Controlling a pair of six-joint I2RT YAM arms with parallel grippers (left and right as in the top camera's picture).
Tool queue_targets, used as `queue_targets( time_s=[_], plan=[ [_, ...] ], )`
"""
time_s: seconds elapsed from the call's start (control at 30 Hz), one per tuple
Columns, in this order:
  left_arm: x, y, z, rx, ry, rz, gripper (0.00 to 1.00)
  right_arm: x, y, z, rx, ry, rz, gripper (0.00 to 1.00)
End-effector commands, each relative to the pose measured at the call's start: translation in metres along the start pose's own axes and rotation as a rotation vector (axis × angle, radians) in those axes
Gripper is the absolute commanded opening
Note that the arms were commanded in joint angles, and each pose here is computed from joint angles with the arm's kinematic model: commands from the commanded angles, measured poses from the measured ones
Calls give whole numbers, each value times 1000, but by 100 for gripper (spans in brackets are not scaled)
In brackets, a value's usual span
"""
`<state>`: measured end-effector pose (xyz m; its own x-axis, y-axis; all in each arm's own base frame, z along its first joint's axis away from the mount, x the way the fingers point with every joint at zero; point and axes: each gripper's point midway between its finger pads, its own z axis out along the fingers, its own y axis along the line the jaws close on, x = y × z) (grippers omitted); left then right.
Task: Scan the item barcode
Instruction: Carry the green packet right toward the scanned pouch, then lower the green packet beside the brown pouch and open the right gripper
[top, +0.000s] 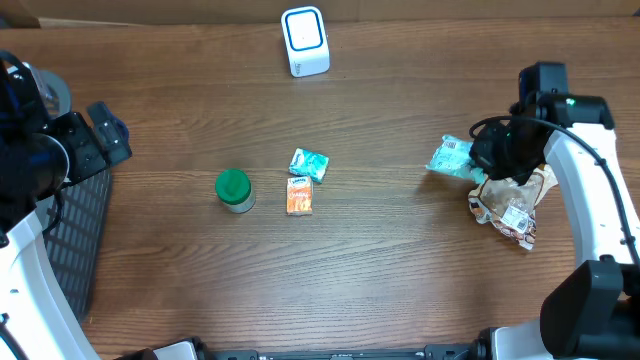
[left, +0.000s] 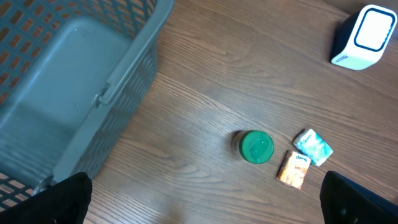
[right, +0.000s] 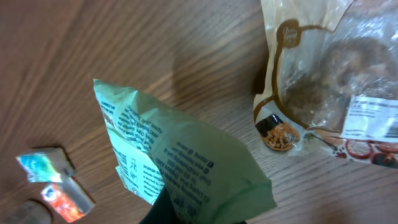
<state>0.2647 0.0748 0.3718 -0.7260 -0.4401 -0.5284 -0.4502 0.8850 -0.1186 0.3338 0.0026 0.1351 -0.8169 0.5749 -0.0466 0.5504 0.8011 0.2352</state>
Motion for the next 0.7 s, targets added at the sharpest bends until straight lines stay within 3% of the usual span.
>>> queue_targets(
  time_s=[0.0,0.67],
  plan=[
    [-1,0,-3,5,-10,16,100,-1,4,0,-27,-9,-11,4],
    [-1,0,-3,5,-10,16,100,-1,4,0,-31,-11,-48,4]
  ],
)
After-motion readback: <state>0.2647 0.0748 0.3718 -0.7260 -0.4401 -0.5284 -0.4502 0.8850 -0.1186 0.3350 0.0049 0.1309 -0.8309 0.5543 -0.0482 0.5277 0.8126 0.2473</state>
